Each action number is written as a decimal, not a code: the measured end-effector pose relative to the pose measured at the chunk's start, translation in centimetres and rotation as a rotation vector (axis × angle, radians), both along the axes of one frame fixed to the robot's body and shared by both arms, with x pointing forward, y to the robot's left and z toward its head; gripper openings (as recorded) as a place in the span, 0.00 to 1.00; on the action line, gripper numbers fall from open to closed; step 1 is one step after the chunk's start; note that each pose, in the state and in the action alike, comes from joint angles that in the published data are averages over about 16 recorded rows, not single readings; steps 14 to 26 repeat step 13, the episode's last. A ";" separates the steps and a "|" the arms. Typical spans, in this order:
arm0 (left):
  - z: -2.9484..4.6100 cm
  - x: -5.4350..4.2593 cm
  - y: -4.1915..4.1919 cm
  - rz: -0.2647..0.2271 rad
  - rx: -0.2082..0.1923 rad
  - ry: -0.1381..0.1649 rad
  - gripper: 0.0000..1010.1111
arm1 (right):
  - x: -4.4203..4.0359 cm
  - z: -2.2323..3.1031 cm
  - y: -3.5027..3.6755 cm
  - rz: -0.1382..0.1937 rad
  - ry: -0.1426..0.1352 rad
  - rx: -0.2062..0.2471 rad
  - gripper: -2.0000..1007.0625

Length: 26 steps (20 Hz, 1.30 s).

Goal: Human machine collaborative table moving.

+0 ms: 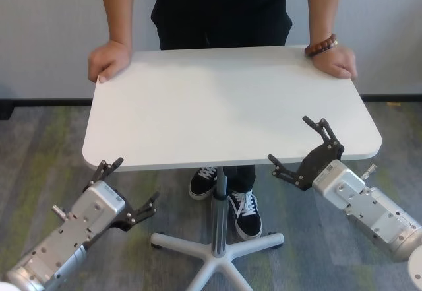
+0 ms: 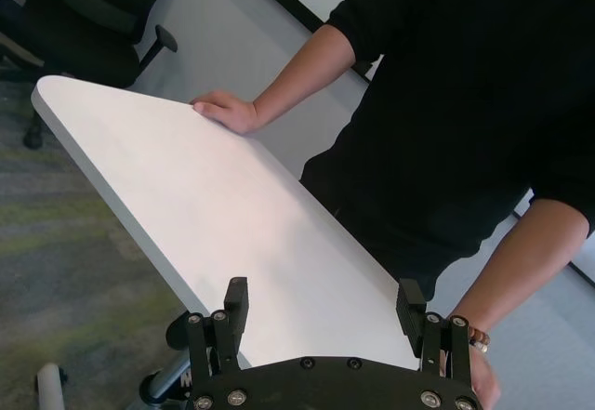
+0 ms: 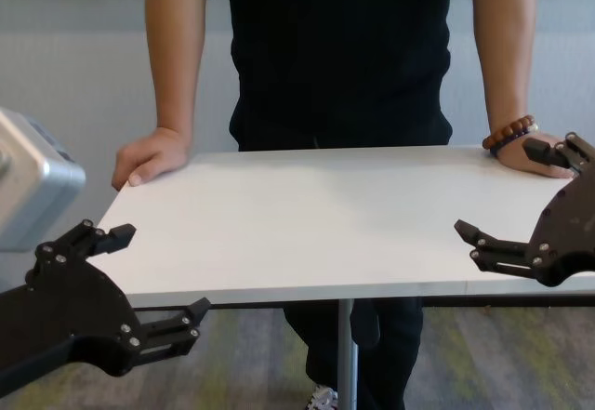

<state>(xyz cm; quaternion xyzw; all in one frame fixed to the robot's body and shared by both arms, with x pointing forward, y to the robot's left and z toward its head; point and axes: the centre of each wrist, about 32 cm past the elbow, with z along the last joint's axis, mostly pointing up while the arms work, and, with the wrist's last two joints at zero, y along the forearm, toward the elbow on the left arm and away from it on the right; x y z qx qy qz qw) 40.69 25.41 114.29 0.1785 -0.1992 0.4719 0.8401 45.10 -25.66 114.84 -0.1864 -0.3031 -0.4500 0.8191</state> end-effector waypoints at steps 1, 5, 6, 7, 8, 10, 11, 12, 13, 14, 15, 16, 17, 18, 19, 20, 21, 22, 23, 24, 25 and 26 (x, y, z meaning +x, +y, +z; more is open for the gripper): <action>0.01 0.01 0.00 0.000 -0.001 0.000 0.99 | 0.01 0.00 0.00 0.001 0.000 0.001 0.99; 0.03 0.03 0.00 0.000 -0.002 0.001 0.99 | 0.04 0.00 -0.01 0.002 0.001 0.003 0.99; 0.03 0.03 0.00 0.000 -0.003 0.001 0.99 | 0.04 0.00 -0.01 0.002 0.001 0.004 0.99; 0.03 0.03 0.00 0.000 -0.003 0.001 0.99 | 0.05 0.00 -0.01 0.003 0.002 0.004 0.99; 0.03 0.04 0.00 0.000 -0.003 0.001 0.99 | 0.05 0.00 -0.01 0.003 0.002 0.004 0.99; 0.04 0.04 0.00 0.000 -0.003 0.001 0.99 | 0.06 0.00 -0.01 0.003 0.002 0.005 0.99; 0.04 0.04 0.00 0.000 -0.003 0.001 0.99 | 0.06 0.00 -0.01 0.003 0.002 0.005 0.99; 0.04 0.04 0.00 0.000 -0.004 0.001 0.99 | 0.06 0.00 -0.01 0.003 0.002 0.005 0.99; 0.04 0.05 0.00 0.000 -0.004 0.001 0.99 | 0.06 0.00 -0.01 0.003 0.002 0.005 0.99; 0.04 0.05 0.00 0.000 -0.004 0.001 0.99 | 0.06 0.00 -0.01 0.003 0.002 0.005 0.99; 0.04 0.05 0.00 0.000 -0.004 0.001 0.99 | 0.06 0.00 -0.01 0.003 0.002 0.005 0.99; 0.04 0.05 0.00 0.000 -0.004 0.001 0.99 | 0.06 0.00 -0.01 0.003 0.002 0.005 0.99; 0.04 0.05 0.00 0.000 -0.004 0.001 0.99 | 0.06 0.00 -0.01 0.003 0.002 0.005 0.99; 0.04 0.05 0.00 0.000 -0.004 0.001 0.99 | 0.06 0.00 -0.01 0.003 0.002 0.005 0.99; 0.04 0.05 0.00 0.000 -0.004 0.001 0.99 | 0.06 0.00 -0.01 0.003 0.002 0.005 0.99; 0.04 0.05 0.00 0.000 -0.004 0.001 0.99 | 0.06 0.00 -0.01 0.003 0.002 0.005 0.99; 0.04 0.05 0.00 0.000 -0.004 0.001 0.99 | 0.06 0.00 -0.01 0.003 0.002 0.005 0.99; 0.04 0.05 0.00 0.000 -0.004 0.001 0.99 | 0.06 0.00 -0.01 0.003 0.002 0.005 0.99; 0.04 0.05 0.00 0.000 -0.004 0.001 0.99 | 0.06 0.00 -0.01 0.003 0.002 0.005 0.99; 0.04 0.05 0.00 0.000 -0.004 0.001 0.99 | 0.06 0.00 -0.01 0.003 0.002 0.005 0.99; 0.04 0.05 0.00 0.000 -0.004 0.001 0.99 | 0.06 0.00 -0.01 0.003 0.002 0.005 0.99; 0.04 0.05 0.00 0.000 -0.004 0.001 0.99 | 0.06 0.00 -0.01 0.003 0.002 0.005 0.99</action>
